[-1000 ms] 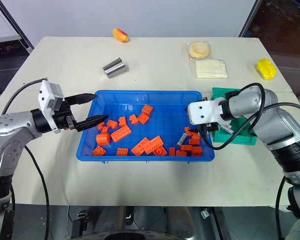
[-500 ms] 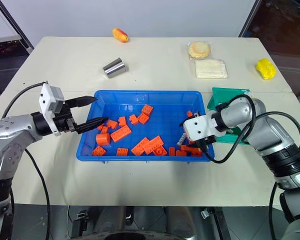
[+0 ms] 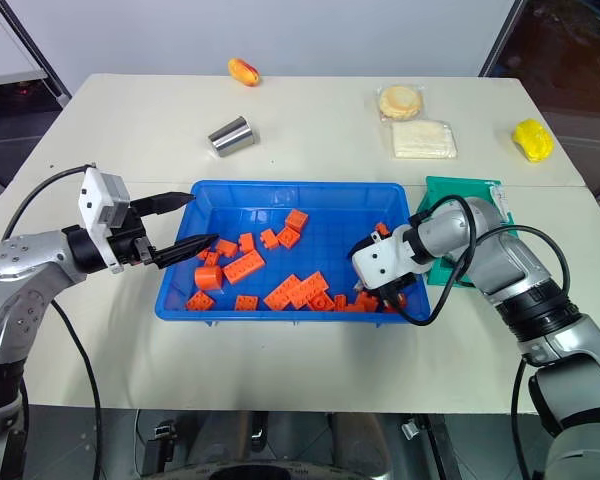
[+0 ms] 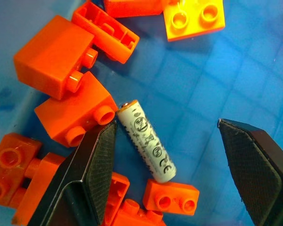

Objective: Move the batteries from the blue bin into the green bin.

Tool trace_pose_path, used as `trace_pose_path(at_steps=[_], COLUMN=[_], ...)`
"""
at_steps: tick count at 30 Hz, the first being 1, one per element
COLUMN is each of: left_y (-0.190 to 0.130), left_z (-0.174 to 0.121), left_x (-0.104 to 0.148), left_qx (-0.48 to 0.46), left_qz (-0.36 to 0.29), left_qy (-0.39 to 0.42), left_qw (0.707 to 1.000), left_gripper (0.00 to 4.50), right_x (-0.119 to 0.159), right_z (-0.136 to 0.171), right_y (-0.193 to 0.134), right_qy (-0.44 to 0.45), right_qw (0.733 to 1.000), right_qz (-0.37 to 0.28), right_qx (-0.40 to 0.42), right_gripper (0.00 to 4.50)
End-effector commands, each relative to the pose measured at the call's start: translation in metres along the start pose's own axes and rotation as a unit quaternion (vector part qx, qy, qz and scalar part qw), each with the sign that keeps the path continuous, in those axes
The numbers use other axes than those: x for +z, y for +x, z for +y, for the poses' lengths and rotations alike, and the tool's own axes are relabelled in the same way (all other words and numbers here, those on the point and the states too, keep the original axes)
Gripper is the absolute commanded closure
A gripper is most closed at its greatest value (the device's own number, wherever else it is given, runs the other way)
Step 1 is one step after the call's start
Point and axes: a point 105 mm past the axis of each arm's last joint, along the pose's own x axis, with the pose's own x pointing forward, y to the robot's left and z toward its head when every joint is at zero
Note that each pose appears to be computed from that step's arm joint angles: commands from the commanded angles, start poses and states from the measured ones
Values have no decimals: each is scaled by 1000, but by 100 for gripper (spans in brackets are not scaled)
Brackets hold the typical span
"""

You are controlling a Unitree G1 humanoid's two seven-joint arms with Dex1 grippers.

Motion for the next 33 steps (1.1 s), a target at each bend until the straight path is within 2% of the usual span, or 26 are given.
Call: trace_pose_path(at_steps=[1, 2, 5, 9, 10, 11, 16, 19, 22, 26, 29, 33], left_y=[-2, -1, -2, -2, -1, -1, -2, -3, -2, 6, 21, 39], left_z=[-1, -1, 0, 0, 0, 0, 0, 2, 4, 5, 2, -1], left_x=[14, 15, 15, 16, 16, 16, 16, 17, 24, 31, 38, 42], left_qx=[1, 0, 1, 2, 2, 2, 4, 5, -4, -31, -80, -127], left_qz=[-20, -20, -21, -22, -22, -23, -23, -26, -34, -41, -46, -43], left_qy=[19, 19, 21, 22, 22, 22, 22, 23, 29, 41, 52, 76], left_qw=[1000, 1000, 1000, 1000, 1000, 1000, 999, 999, 999, 998, 994, 988], left_gripper=[0, 0, 0, 0, 0, 0, 0, 0, 0, 0, 0, 0], right_x=[-2, -3, -2, -3, -3, -3, -3, 0, 16, 29, 10, -21], right_z=[3, 3, 2, 3, 3, 3, -1, -25, -74, -108, -103, -83], right_y=[7, 8, 8, 8, 8, 8, 6, -9, -53, -110, -148, -166], right_qy=[-16, -18, -20, -20, -20, -19, -17, -11, 35, 100, 147, 195], right_qw=[1000, 1000, 1000, 1000, 1000, 1000, 1000, 999, 989, 964, 946, 929], right_qz=[7, 8, 6, 5, 5, 5, 8, 8, -27, -72, -39, 18], right_qx=[12, 12, 17, 21, 22, 22, 11, -38, -144, -237, -288, -316], right_gripper=[100, 100, 175, 374, 437, 450, 449, 449, 449, 449, 449, 449])
